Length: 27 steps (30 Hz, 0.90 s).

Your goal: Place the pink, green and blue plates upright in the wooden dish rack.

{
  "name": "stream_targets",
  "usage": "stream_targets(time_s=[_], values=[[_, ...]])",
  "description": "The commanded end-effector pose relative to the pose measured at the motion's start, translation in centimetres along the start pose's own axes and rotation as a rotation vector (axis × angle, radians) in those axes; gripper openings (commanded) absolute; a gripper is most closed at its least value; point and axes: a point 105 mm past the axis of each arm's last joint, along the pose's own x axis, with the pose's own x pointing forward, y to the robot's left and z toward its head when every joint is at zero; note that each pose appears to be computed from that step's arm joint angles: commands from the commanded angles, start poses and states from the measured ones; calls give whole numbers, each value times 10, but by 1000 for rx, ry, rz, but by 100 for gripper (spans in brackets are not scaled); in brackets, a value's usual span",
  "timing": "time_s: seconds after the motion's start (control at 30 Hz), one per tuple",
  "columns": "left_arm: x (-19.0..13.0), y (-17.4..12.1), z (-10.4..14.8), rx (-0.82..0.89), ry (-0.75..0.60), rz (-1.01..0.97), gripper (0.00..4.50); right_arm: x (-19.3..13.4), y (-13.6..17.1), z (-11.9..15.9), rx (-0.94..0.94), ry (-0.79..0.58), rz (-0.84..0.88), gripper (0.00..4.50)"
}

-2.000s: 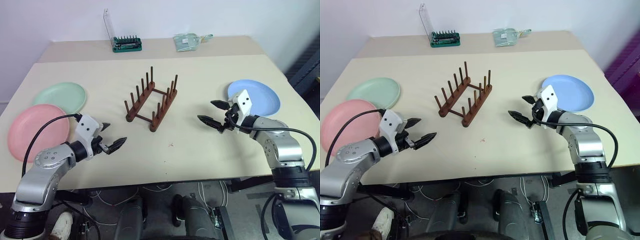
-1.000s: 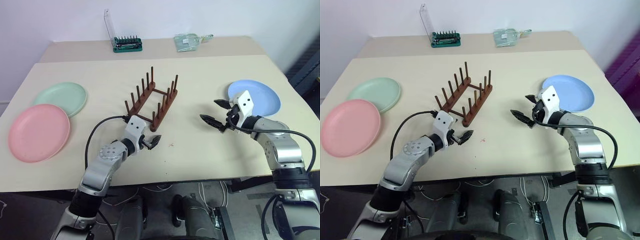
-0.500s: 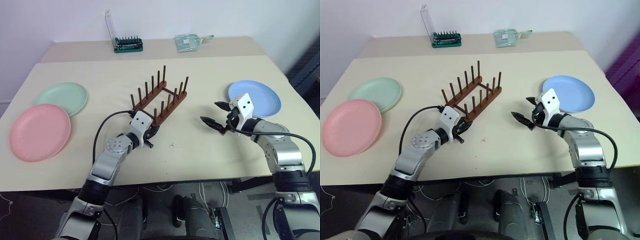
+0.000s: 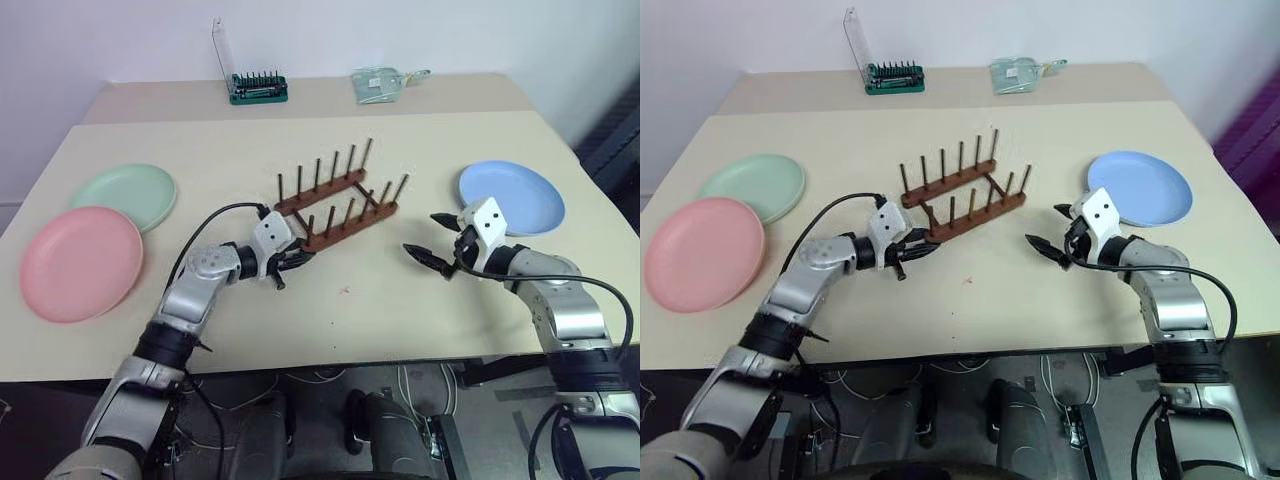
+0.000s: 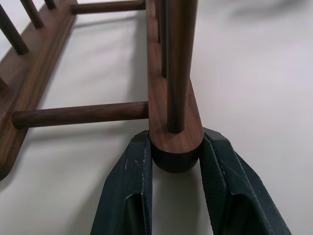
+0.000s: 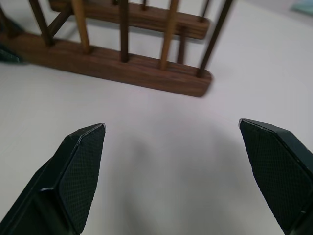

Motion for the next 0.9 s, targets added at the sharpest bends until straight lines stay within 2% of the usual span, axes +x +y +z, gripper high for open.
stream_targets(time_s=[0.03, 0.2, 0.27, 0.33, 0.43, 0.47, 0.57, 0.6, 0.63, 0.73, 0.83, 0.87, 0.9], values=[[12, 0, 23, 72, -65, -129, 77, -10, -3, 8, -63, -4, -12, 450], [29, 4, 24, 117, -39, -194, 77, -18, -4, 5, -64, 7, -45, 450], [33, 6, 27, 97, -56, -205, 183, -21, -3, 4, -64, 10, -56, 450], [35, 11, 26, 68, -59, -190, 264, -25, -3, 2, -65, 17, -66, 450], [33, 19, 11, 70, 2, -126, 417, -30, -2, -2, -64, 32, -78, 450], [31, 21, 8, 63, 9, -107, 447, -31, -2, -2, -64, 37, -81, 450], [15, 25, -6, 33, 41, -56, 447, -37, 0, -5, -56, 59, -64, 450], [10, 24, -9, 23, 46, -54, 450, -38, 0, -6, -52, 66, -59, 396], [4, 20, -12, 24, 52, -60, 450, -39, 0, -7, -56, 76, -57, 364], [-11, 5, -17, 19, 63, -79, 367, -35, 1, -11, -68, 102, -43, 219], [-12, -17, -9, 8, 40, -125, 213, -28, 1, -18, -83, 142, -37, 63], [-9, -25, -4, 15, 31, -145, 173, -24, 1, -20, -99, 158, -36, 19], [-4, -32, 0, 44, 31, -148, 115, -21, 0, -22, -114, 172, -48, 0]])
